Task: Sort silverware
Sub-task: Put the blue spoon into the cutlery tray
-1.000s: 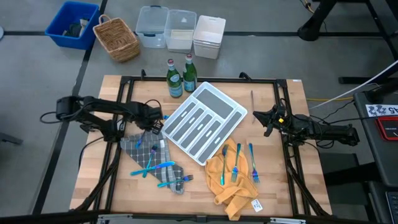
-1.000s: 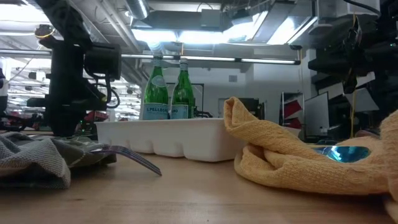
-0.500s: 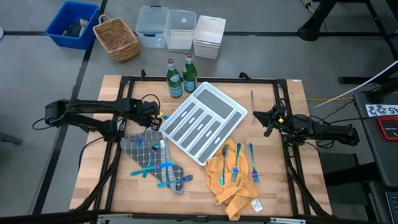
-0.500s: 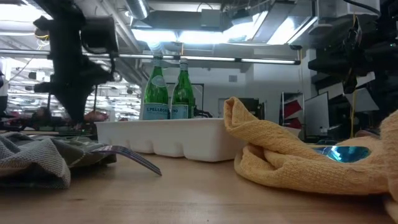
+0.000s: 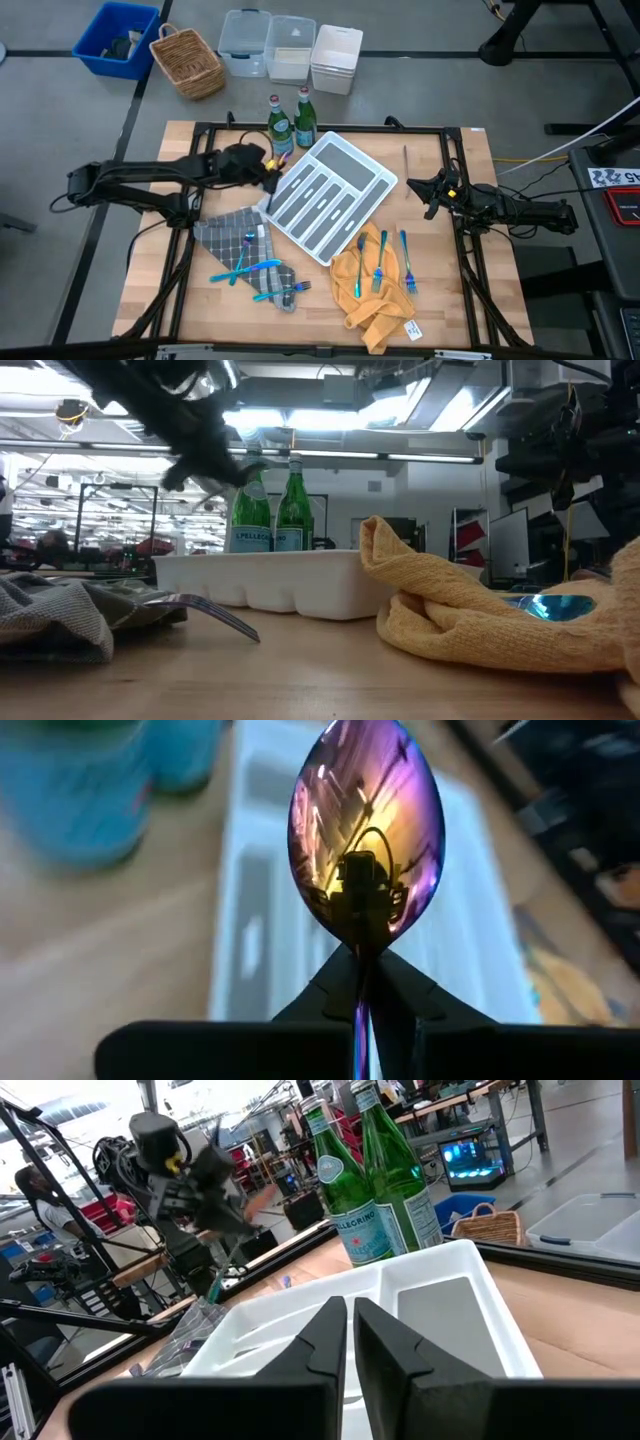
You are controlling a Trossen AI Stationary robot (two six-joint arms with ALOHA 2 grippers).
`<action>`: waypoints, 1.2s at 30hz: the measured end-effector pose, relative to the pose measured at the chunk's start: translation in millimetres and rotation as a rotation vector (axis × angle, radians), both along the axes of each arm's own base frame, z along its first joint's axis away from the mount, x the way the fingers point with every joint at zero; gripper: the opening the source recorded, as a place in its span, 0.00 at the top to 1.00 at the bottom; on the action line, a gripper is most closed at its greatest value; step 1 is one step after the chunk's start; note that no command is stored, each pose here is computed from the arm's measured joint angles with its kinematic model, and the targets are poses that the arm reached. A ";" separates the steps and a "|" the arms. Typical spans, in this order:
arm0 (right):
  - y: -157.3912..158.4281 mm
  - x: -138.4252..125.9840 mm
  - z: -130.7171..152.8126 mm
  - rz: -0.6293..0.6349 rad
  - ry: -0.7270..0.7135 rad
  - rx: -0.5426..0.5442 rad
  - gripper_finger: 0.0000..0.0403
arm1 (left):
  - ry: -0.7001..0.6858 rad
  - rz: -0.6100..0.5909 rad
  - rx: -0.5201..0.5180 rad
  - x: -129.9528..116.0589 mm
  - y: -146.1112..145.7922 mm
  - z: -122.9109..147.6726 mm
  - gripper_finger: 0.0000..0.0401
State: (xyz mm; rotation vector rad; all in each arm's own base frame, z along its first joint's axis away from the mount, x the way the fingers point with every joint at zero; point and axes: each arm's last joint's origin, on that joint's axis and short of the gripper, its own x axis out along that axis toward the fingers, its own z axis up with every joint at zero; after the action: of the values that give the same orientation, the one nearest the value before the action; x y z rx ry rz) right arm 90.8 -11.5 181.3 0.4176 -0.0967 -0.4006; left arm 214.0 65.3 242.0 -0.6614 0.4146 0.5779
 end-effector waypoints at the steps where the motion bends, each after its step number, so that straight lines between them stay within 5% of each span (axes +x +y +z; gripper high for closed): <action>1: 0.0 0.0 0.0 0.001 0.000 0.000 0.93 | -0.019 -0.018 0.036 4.3 1.2 1.0 0.98; 7: 0.0 0.0 0.1 0.000 -0.001 0.000 0.93 | 0.045 -0.098 0.154 22.6 6.4 -13.9 0.98; 20: 0.0 0.0 0.2 0.001 -0.003 0.002 0.93 | 0.309 -0.169 0.147 40.7 12.1 -66.5 0.96; 29: 1.4 0.5 1.0 0.053 -0.083 0.179 0.93 | 0.402 -0.200 0.138 45.7 13.5 -88.7 0.94; 36: 3.1 -1.1 10.6 0.120 -0.119 0.218 0.93 | 0.419 -0.180 0.103 47.4 14.0 -96.9 0.87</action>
State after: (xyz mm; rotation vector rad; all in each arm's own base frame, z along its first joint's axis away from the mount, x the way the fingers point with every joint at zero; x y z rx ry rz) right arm 89.7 -8.4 191.9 0.6593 -0.1434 -0.2681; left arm 261.4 79.3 145.0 -0.3963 0.8219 0.5613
